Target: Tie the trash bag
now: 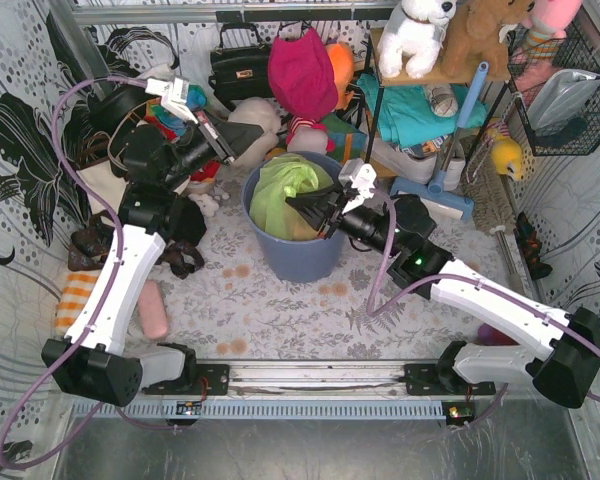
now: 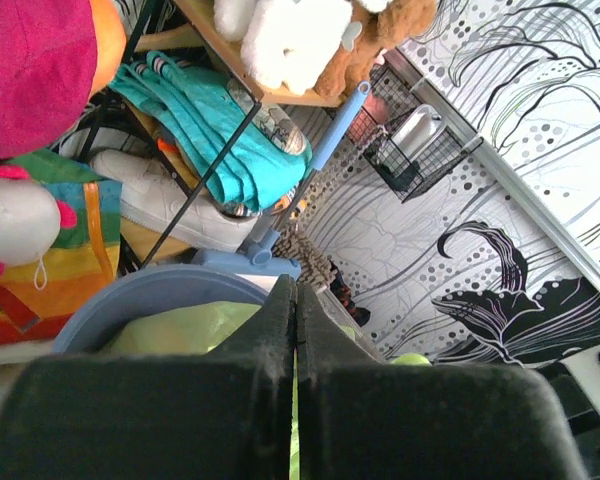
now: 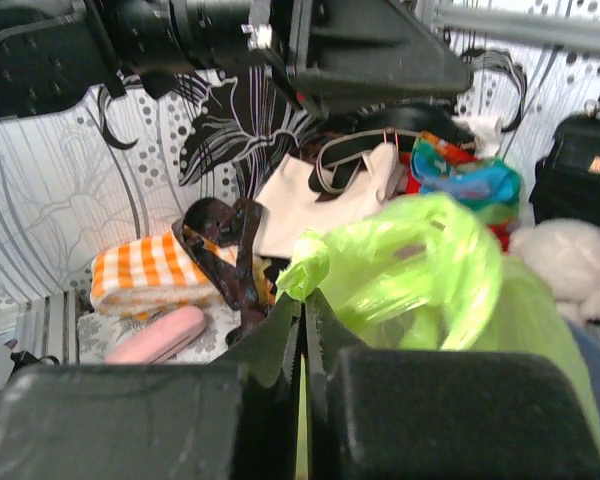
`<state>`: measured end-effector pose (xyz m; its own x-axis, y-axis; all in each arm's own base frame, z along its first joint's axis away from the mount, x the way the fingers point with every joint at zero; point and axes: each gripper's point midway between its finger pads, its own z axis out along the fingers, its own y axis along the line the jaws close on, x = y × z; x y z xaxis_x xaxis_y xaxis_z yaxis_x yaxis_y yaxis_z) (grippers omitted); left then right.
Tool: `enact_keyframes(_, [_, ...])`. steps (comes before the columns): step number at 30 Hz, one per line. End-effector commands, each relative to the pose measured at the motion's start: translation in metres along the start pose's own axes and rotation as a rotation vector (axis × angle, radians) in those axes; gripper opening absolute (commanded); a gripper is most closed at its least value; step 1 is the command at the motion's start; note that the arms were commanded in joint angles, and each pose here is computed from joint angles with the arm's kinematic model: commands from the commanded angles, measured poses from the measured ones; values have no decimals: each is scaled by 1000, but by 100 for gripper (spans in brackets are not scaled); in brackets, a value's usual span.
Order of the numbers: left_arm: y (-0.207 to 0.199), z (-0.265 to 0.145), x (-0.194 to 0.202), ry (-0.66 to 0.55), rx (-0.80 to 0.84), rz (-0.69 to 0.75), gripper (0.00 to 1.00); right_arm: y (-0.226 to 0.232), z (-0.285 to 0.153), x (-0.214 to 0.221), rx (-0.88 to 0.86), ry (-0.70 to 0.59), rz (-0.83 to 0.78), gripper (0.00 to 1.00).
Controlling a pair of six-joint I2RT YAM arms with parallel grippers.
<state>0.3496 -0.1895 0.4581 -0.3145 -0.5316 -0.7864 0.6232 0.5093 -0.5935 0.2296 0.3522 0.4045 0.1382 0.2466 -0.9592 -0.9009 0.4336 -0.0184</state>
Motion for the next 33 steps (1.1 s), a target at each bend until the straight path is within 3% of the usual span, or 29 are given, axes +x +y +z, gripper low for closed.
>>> enact_keyframes(1, [-22,-5,-7,23,48,26,2,0,-3,-11,25,-56,44,0])
enact_keyframes(3, [-30,-13,-2,40,72,15,10,-5,0,-17,44,-87,37,0])
enact_keyframes(6, [-32,-22,4,61,59,15,13,-9,5,-24,60,-119,37,2])
enact_keyframes(8, [-29,-24,7,77,41,26,13,-10,5,-32,72,-132,57,43])
enact_keyframes(9, [-29,-23,7,81,40,30,14,-9,4,-37,69,-137,62,50])
enact_keyframes(12, [-28,-20,9,104,53,36,17,-7,-4,-52,79,-138,87,50])
enact_keyframes(15, [-33,-20,10,142,78,93,25,-15,-16,-66,145,-108,115,42])
enact_keyframes(20, [-62,-34,-4,156,123,203,47,-19,-29,-79,194,-66,112,43])
enact_keyframes(25, [-95,-47,-4,171,88,252,51,-36,-33,-89,296,-31,116,47])
enact_keyframes(33, [-123,-50,37,257,15,124,59,-77,-38,-78,564,133,162,55])
